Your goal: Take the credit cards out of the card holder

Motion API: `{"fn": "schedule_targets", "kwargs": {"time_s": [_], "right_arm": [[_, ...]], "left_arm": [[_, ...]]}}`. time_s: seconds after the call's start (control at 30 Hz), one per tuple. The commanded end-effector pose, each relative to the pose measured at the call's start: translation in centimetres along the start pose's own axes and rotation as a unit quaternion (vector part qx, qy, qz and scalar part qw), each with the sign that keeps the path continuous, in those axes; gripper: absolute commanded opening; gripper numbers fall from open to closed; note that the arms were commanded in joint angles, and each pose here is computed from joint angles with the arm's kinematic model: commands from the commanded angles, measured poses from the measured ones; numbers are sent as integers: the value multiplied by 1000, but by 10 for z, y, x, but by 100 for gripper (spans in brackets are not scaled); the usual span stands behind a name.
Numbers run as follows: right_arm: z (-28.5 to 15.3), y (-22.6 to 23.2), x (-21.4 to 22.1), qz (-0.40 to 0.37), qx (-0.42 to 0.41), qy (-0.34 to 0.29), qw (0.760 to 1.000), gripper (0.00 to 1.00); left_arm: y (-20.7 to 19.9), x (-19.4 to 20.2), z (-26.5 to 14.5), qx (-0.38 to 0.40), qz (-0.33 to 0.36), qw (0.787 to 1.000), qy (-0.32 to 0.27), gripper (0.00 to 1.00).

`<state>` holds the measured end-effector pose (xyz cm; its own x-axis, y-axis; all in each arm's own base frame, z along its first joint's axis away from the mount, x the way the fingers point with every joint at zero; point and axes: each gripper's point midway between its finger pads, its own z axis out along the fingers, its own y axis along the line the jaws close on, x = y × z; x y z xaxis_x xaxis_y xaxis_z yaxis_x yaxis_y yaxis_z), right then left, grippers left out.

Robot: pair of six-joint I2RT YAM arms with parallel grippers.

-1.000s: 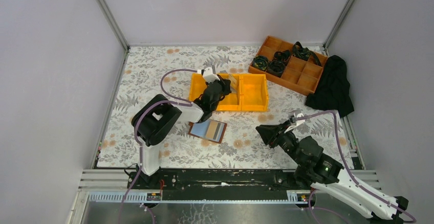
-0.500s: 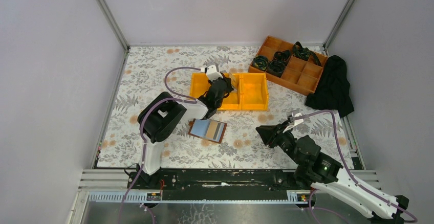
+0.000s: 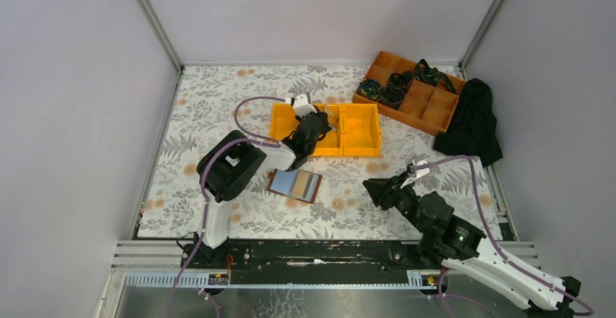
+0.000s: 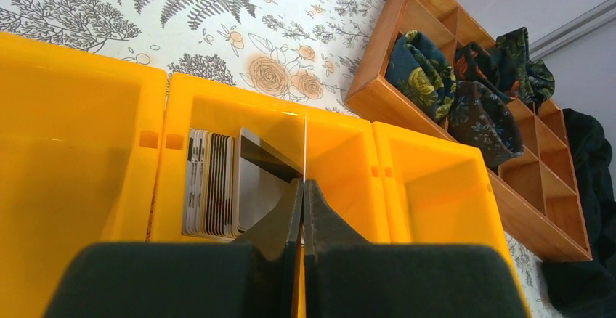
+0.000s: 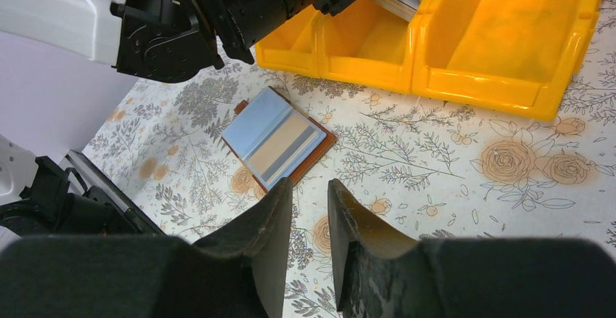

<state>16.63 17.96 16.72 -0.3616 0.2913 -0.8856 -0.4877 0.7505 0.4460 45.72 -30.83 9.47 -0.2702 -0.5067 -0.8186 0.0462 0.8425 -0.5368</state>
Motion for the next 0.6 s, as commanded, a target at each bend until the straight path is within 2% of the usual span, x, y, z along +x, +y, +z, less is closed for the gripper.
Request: {"fn": "schedule_targets", "kwargs": {"time_s": [0.0,0.1,0.4,0.57], "right_arm": [[-1,7,-21,15,-4,-30,999,32],[0,5,-19,15,1,-27,1000,31],[2,6,-16,18,-1,-24,1000,31],[3,6,-14,18,-3,-22,1000,30]], "left_arm": [[2,0,1,-1,6,1000,-11,0],[2,1,1,0,6,1000,-11,0],[-1,-3,0,6,20,1000,-13,11],[2,-9,-1,2,31,999,-16,27]]}}
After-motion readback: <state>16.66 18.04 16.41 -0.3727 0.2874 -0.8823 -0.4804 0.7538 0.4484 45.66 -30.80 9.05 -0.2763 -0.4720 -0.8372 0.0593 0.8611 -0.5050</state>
